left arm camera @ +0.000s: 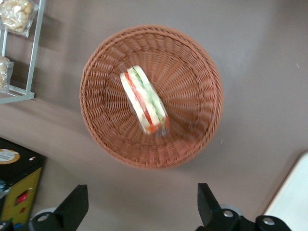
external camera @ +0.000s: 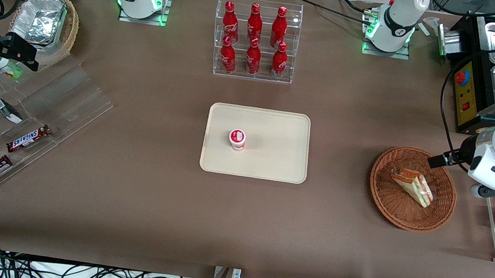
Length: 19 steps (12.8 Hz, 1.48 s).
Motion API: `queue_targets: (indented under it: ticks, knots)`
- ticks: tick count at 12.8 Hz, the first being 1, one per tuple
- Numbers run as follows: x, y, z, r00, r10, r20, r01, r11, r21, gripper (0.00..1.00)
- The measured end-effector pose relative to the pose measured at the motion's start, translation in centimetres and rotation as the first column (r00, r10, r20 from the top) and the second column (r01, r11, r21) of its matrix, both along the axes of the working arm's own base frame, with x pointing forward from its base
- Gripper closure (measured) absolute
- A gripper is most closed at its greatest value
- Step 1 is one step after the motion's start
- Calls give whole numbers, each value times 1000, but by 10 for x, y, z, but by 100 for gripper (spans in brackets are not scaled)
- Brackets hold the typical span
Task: Place sandwich from basket to tray
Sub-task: 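Move the left gripper over the wrapped sandwich in the wicker basket, then lower the left gripper and close it on the wrapped sandwich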
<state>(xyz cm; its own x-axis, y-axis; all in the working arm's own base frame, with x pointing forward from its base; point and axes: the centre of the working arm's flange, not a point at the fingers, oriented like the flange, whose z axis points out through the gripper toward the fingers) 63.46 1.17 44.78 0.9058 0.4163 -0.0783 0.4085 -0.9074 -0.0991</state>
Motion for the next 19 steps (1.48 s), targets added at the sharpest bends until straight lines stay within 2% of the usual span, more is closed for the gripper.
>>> queue_targets:
  ticks: [4, 7, 10, 14, 19]
  knots:
    - [2, 25, -39, 980, 172, 98, -173, 985, -1, 0]
    - [-1, 25, -81, 952, 265, 151, -266, 964, -17, 0]
    - [-1, 23, -112, 941, 298, 163, -297, 954, -25, 0]
    - [-3, 22, -137, 923, 328, 202, -326, 944, -44, 0]
    - [-5, 21, -162, 916, 343, 208, -340, 939, -52, 0]
